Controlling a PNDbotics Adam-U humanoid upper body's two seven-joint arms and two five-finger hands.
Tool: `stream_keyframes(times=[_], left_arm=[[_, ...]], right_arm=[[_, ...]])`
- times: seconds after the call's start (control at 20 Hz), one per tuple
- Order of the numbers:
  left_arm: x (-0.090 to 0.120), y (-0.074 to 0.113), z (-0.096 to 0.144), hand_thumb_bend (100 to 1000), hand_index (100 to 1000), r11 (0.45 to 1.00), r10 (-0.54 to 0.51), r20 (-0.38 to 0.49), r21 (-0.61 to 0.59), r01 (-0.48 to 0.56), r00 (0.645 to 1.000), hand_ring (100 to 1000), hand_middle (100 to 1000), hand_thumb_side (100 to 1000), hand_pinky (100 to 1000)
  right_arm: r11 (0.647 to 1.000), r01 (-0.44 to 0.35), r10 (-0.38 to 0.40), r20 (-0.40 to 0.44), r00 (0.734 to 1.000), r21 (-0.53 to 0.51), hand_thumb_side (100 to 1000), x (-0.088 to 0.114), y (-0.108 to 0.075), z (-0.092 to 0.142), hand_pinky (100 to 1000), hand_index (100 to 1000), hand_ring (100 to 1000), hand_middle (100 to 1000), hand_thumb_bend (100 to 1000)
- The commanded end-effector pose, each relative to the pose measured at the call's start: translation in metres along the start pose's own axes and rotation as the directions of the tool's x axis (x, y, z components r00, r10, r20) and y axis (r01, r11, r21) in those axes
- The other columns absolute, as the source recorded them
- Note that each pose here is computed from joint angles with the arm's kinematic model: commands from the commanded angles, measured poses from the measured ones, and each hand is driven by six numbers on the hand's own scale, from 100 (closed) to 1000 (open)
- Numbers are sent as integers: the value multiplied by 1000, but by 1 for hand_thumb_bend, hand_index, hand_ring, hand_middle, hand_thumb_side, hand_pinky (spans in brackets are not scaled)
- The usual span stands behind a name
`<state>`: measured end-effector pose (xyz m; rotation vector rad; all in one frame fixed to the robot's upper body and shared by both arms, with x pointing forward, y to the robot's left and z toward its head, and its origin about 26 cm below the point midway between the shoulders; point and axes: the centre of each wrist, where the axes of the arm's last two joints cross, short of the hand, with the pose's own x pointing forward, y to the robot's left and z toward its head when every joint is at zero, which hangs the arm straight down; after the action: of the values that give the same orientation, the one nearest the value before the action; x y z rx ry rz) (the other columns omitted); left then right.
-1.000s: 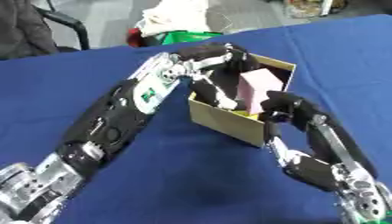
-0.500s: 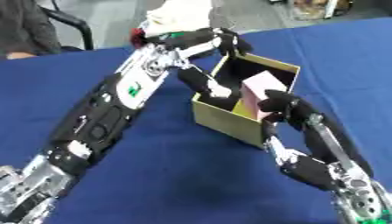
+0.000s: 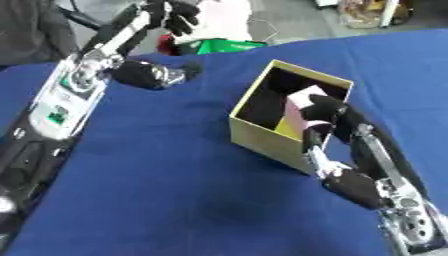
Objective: Pick up objects on the table and place them in the box.
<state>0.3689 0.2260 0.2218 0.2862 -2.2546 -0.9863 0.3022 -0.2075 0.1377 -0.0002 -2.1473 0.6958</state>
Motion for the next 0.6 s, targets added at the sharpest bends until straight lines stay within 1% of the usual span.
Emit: stream_keyframes(times=[0.05, 0.15, 0.3, 0.45, 0.6], left_arm=[[9, 13, 21, 417, 845, 993, 32, 1, 112, -32, 999, 699, 691, 416, 681], [3, 2, 36, 413, 844, 986, 86, -44, 146, -79, 995, 698, 690, 442, 677], [-6, -15, 56, 411, 844, 974, 158, -101, 179, -138, 982, 697, 687, 456, 672], [-10, -28, 68, 417, 841, 959, 214, -123, 216, -184, 969, 695, 683, 467, 668], [-13, -36, 78, 424, 842, 949, 248, -139, 232, -212, 959, 696, 684, 483, 668]], right_arm=[[999, -28, 29, 21, 999, -32, 431, 7, -8, -1, 736, 908, 800, 743, 100], [999, -32, 33, 15, 999, -44, 434, 6, -9, 0, 735, 908, 800, 743, 100], [997, -38, 39, 9, 999, -61, 433, 5, -11, 1, 735, 908, 800, 743, 100], [996, -42, 43, 8, 999, -75, 432, 5, -12, 2, 735, 908, 800, 742, 100], [996, -43, 44, 10, 999, -81, 432, 5, -13, 2, 734, 908, 800, 742, 100]])
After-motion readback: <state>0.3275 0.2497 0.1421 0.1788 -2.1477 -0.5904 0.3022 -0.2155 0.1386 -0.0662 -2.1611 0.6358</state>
